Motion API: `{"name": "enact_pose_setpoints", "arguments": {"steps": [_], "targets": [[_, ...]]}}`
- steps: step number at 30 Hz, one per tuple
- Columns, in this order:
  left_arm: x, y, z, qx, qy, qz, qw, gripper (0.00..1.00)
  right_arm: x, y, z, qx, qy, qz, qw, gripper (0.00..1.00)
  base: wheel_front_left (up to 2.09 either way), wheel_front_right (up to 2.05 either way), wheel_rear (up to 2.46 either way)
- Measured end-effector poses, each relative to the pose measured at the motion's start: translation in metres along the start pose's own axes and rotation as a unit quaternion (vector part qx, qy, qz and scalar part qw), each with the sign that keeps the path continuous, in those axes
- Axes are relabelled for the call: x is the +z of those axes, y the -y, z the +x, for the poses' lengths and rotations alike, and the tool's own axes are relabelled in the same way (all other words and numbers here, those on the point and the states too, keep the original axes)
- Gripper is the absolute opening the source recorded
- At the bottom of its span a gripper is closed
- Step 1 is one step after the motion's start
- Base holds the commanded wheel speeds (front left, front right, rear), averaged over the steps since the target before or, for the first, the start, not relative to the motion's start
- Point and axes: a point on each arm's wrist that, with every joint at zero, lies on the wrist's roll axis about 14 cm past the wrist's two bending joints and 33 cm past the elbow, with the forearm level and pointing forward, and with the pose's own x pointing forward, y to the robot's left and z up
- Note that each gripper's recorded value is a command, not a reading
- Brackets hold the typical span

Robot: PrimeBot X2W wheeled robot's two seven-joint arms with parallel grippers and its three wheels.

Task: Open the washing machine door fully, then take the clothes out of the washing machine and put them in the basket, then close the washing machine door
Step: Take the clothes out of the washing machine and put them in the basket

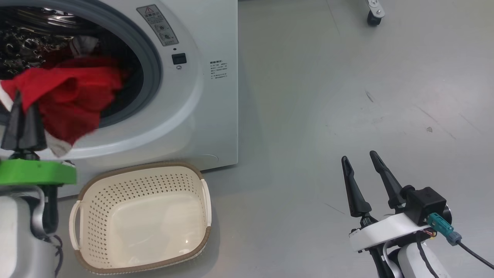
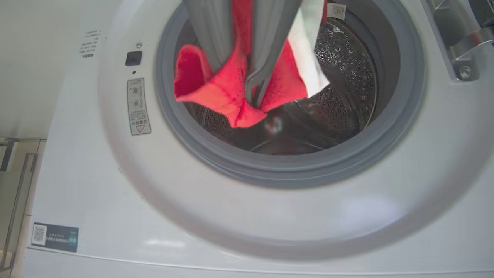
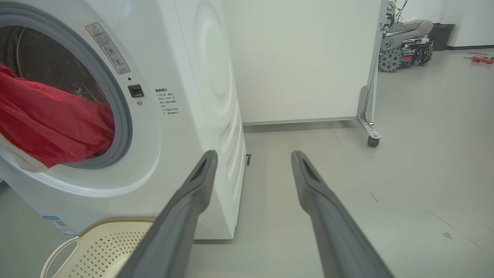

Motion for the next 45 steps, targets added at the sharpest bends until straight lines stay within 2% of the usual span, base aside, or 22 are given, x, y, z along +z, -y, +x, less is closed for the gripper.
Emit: {"name": "enact_pose_setpoints", "arguments": {"steps": [3, 21, 32, 45], "targets": [[0.026, 0.001, 0.004, 0.0, 0.042, 0.002, 0.999, 0.0, 0.001, 0.0, 0.0, 0.001, 0.001, -0.001, 1.0, 1.0, 0.0, 0.0, 0.0], [0.066, 0.022, 0.004, -0.014, 0.118, 0.002, 0.993, 0.0, 0.002, 0.006, -0.003, -0.008, 0.001, -0.003, 1.0, 1.0, 0.0, 0.0, 0.0], [-0.024, 0.024, -0.031, -0.007, -0.02, -0.019, 1.0, 0.0, -0.002, 0.009, -0.003, -0.012, -0.005, -0.003, 1.0, 1.0, 0.0, 0.0, 0.0], [-0.116, 0.027, -0.064, -0.019, -0.159, -0.019, 0.987, 0.0, -0.019, 0.015, 0.001, -0.021, -0.032, -0.003, 0.999, 1.0, 0.0, 0.0, 0.0]]}}
